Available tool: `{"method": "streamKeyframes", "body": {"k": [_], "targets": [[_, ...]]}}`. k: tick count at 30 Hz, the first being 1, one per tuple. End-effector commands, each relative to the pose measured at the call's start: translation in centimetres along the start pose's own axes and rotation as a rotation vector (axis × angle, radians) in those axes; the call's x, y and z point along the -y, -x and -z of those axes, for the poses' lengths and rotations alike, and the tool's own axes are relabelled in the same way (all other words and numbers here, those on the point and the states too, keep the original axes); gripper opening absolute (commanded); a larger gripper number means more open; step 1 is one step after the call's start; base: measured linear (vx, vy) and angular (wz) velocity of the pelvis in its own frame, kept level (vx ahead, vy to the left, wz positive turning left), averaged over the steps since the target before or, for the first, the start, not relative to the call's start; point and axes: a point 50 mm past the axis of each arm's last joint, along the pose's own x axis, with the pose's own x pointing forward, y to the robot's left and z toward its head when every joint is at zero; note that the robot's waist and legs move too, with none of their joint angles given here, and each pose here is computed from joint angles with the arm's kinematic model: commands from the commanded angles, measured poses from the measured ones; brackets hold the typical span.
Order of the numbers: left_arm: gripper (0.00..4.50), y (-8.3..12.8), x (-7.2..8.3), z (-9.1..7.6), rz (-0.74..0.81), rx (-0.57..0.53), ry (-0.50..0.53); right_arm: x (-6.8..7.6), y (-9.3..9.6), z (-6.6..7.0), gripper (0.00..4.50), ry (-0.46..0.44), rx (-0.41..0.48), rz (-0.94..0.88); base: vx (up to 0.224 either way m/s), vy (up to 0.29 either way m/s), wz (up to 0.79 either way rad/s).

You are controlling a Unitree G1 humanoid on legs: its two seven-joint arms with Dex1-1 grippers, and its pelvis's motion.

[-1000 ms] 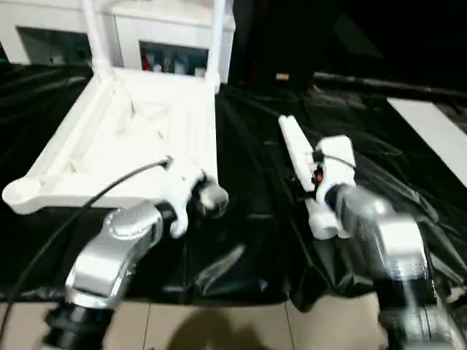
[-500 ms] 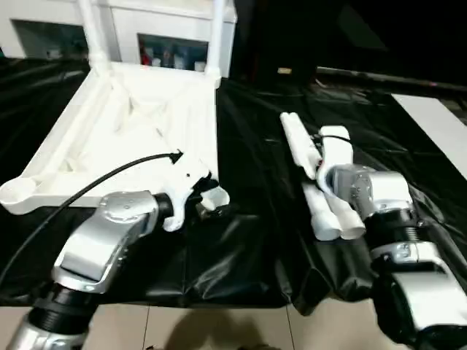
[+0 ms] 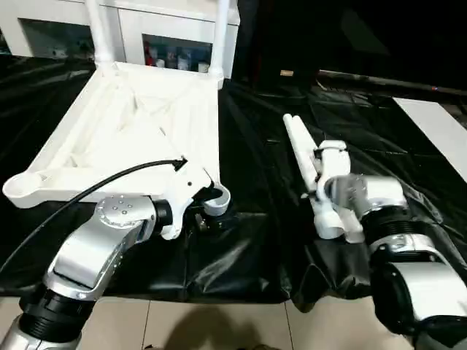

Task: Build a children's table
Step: Pick table leg

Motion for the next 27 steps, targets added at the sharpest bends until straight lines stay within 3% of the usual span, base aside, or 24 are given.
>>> {"method": "streamKeyframes", "body": {"k": [1, 8, 9, 11, 13, 20, 24, 27], "targets": [[3.65, -0.1, 0.3, -0.7, 0.013, 0.012, -0.024, 0.1, 0.3, -0.7, 4.50, -0.004, 0.016, -0.013, 0.000, 0.000, 0.00], [3.65, 0.0, 0.3, -0.7, 0.017, 0.013, -0.021, -0.2, -0.1, -0.3, 4.50, -0.005, -0.013, -0.034, 0.000, 0.000, 0.00], [3.69, 0.0, 0.3, -0.7, 0.019, 0.012, -0.020, -0.1, -0.1, -0.1, 4.15, -0.014, -0.019, -0.033, 0.000, 0.000, 0.00], [3.69, 0.0, 0.3, -0.7, 0.020, 0.011, -0.020, -0.1, -0.2, -0.1, 4.15, -0.016, -0.020, -0.030, 0.000, 0.000, 0.00], [3.69, 0.0, 0.4, -0.7, 0.021, 0.008, -0.018, 0.0, -0.2, 0.2, 3.80, -0.025, -0.032, -0.033, 0.000, 0.000, 0.00], [3.69, 0.1, 0.3, -0.4, 0.000, -0.014, -0.032, 0.2, -0.5, 1.0, 3.33, -0.020, -0.068, -0.037, 0.000, 0.000, 0.00], [4.05, -0.2, -1.1, -0.5, -0.183, 0.013, -0.061, 0.1, -0.6, 1.0, 2.93, -0.026, -0.066, -0.041, 0.000, 0.000, 0.00], [4.39, -0.3, -1.2, -0.7, -0.224, 0.049, -0.060, 0.0, -0.7, 1.0, 2.71, -0.048, -0.061, -0.050, 0.000, 0.000, 0.00]]}}
